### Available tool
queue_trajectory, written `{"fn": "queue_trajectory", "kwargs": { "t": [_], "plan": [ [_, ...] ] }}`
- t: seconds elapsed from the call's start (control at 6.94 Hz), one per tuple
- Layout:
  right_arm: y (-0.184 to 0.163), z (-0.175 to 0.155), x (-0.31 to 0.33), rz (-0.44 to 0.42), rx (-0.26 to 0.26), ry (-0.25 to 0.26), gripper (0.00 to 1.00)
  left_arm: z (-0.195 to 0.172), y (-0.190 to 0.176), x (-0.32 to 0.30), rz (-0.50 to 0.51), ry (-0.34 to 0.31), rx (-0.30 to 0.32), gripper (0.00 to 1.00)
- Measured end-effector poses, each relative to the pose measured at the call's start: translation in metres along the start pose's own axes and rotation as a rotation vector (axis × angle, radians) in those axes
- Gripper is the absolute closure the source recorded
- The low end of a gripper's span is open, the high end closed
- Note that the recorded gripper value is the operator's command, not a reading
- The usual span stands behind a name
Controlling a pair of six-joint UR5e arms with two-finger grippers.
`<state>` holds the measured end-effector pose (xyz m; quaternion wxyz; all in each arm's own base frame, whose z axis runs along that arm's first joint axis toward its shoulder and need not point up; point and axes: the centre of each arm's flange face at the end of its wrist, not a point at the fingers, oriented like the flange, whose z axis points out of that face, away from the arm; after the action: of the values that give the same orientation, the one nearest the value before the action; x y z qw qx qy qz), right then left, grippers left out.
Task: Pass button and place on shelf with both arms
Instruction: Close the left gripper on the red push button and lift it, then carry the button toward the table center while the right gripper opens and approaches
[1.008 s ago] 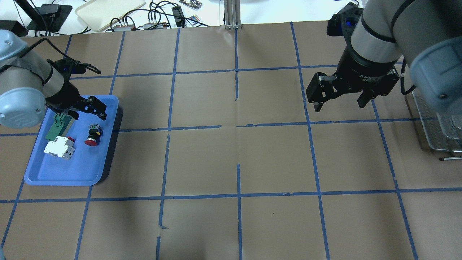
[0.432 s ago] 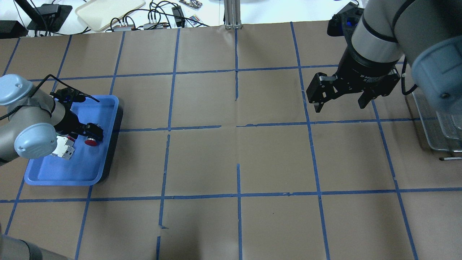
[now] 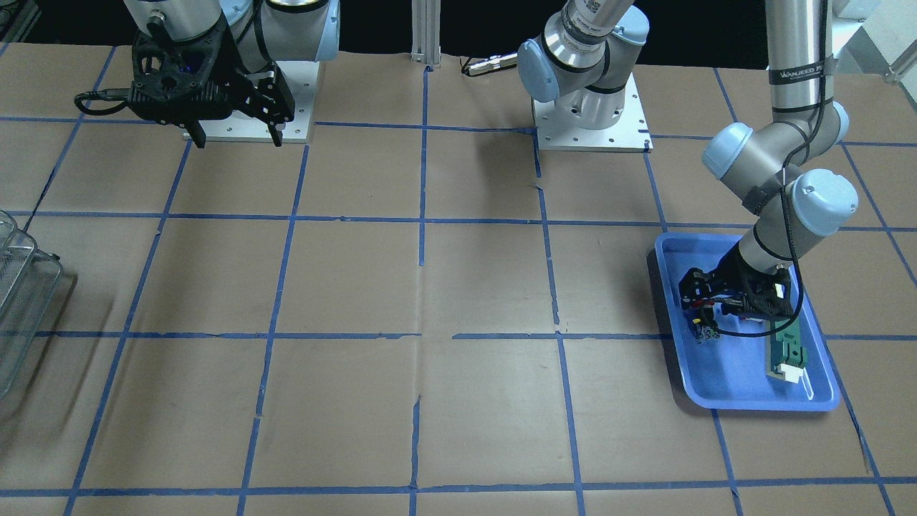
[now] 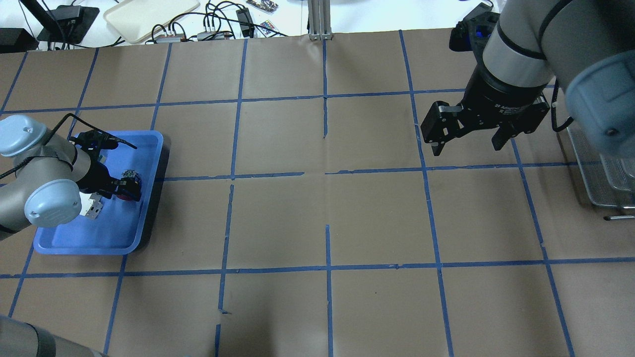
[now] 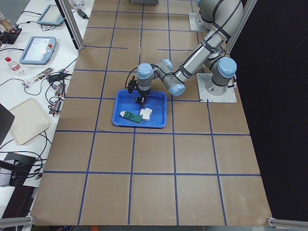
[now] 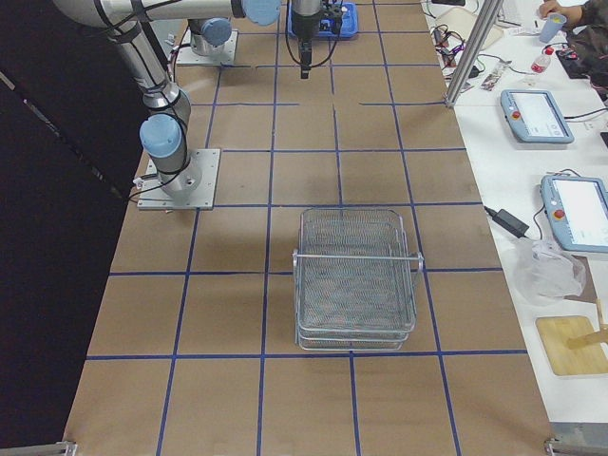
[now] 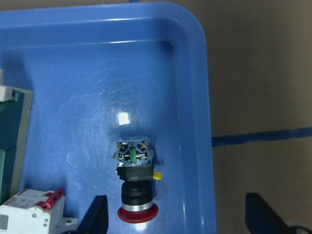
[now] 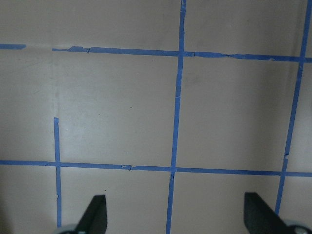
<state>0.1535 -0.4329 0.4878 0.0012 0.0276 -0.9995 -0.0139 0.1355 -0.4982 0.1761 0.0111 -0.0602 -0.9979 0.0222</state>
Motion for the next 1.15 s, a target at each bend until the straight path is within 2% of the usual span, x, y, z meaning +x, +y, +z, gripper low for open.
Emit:
{"fn": "queue_trajectory", "kwargs": {
  "t": [0.14,0.29,0.43,0.58,0.72,0.86,1.01,1.15],
  "plan": [
    [0.0,0.0,0.001,-0.004,-0.003,0.004,0.0,-0.001,0.0,0.0,-0.002,-0.001,0.003,0.74],
    [0.0,-0.001,0.001,-0.024,-0.002,0.005,0.0,-0.003,-0.001,-0.001,0.0,-0.004,0.008,0.84],
    [0.0,-0.002,0.001,-0.045,0.003,0.002,0.0,-0.006,-0.002,-0.001,0.024,-0.011,0.018,0.89],
    [0.0,-0.003,0.0,-0.054,0.006,0.002,0.0,-0.012,-0.007,0.0,0.097,-0.014,0.041,0.87],
    [0.0,-0.003,0.0,-0.054,0.003,0.001,0.0,-0.024,-0.02,0.008,0.207,0.001,0.093,0.96],
    [-0.001,-0.002,0.0,-0.035,0.004,0.0,0.0,-0.036,-0.039,0.027,0.34,0.022,0.148,1.0],
    [-0.004,0.0,0.002,0.029,0.006,-0.002,0.0,-0.047,-0.059,0.062,0.511,0.035,0.174,1.0],
    [-0.009,0.003,0.003,0.139,0.004,-0.004,0.0,-0.06,-0.081,0.109,0.672,0.051,0.18,1.0]
  ]
}}
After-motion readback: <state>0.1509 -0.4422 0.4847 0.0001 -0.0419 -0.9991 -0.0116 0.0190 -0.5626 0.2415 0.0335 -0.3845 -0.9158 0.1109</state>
